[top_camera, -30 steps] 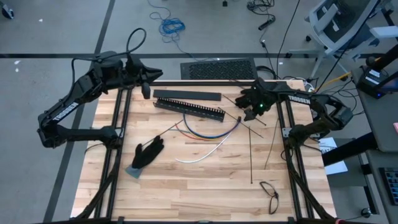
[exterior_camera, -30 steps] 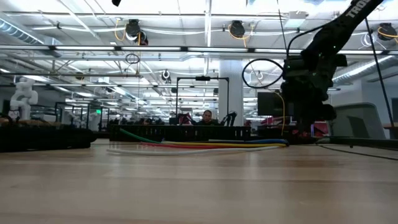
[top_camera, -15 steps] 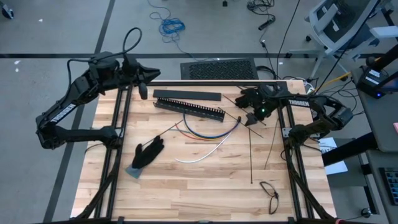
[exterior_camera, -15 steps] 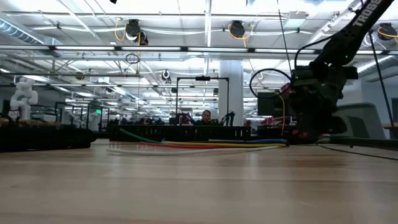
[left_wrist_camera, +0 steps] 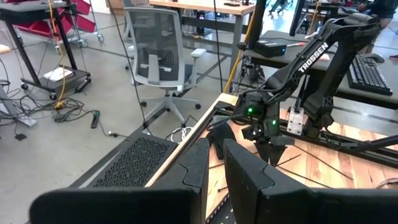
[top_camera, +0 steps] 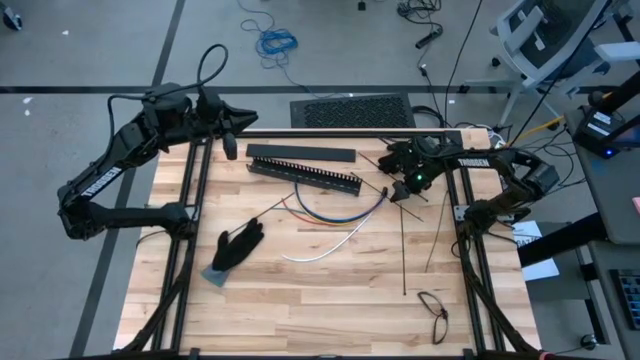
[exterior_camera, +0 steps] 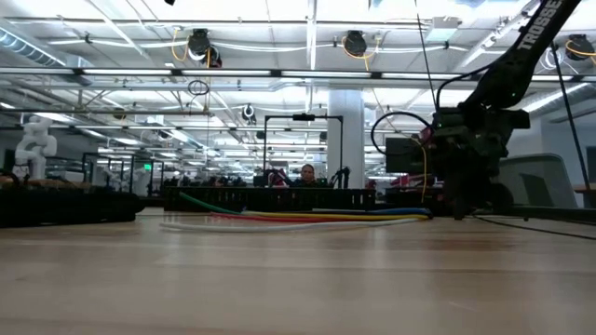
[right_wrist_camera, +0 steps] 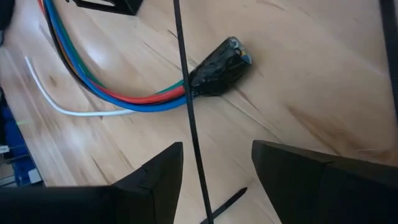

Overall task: Ziptie cables
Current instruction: Prepare the zip tie

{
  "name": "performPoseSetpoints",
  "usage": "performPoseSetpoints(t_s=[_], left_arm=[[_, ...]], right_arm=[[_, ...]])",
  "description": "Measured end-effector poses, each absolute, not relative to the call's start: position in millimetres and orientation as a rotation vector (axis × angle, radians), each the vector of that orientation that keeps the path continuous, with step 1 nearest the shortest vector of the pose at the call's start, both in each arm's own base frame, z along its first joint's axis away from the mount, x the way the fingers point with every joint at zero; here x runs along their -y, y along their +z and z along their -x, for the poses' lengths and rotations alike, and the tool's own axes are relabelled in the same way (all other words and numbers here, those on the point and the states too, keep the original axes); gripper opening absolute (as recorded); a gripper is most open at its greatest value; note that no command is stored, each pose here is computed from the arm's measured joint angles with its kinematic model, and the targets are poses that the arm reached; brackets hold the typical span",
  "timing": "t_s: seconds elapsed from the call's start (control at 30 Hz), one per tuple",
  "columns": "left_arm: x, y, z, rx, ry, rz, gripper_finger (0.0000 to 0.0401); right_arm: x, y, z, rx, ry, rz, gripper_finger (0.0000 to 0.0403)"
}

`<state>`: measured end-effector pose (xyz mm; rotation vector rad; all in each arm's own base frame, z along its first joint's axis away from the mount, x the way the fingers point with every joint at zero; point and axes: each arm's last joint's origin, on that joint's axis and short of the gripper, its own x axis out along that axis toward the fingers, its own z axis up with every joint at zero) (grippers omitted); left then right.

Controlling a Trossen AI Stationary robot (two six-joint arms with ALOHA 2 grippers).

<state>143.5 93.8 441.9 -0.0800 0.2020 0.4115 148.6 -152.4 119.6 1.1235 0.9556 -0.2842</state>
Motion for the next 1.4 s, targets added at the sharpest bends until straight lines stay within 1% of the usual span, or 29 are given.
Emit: performPoseSetpoints(t_s=[0.57, 0.73, 1.07, 1.4], left_arm=[[-93.9, 441.9, -143.5, -0.202, 0.413, 0.079, 0.0048], [-94.0, 441.9, -143.4, -0.202, 0.417, 0.079, 0.0048], [-94.1, 441.8, -143.5, -0.203, 0.418, 0.078, 0.0048], [-94.2, 441.8, -143.5, -0.203, 0.419, 0.078, 0.0048]], right_arm=[[152.8, 117.8, -149.4, -0.950, -0.260, -1.132, 0.0192], [150.9, 117.6, -149.8, -0.940, -0.217, -1.156, 0.0192], [151.6, 117.7, -149.8, -0.937, -0.222, -1.150, 0.0192], [156.1, 118.1, -150.4, -0.947, -0.314, -1.089, 0.0192]])
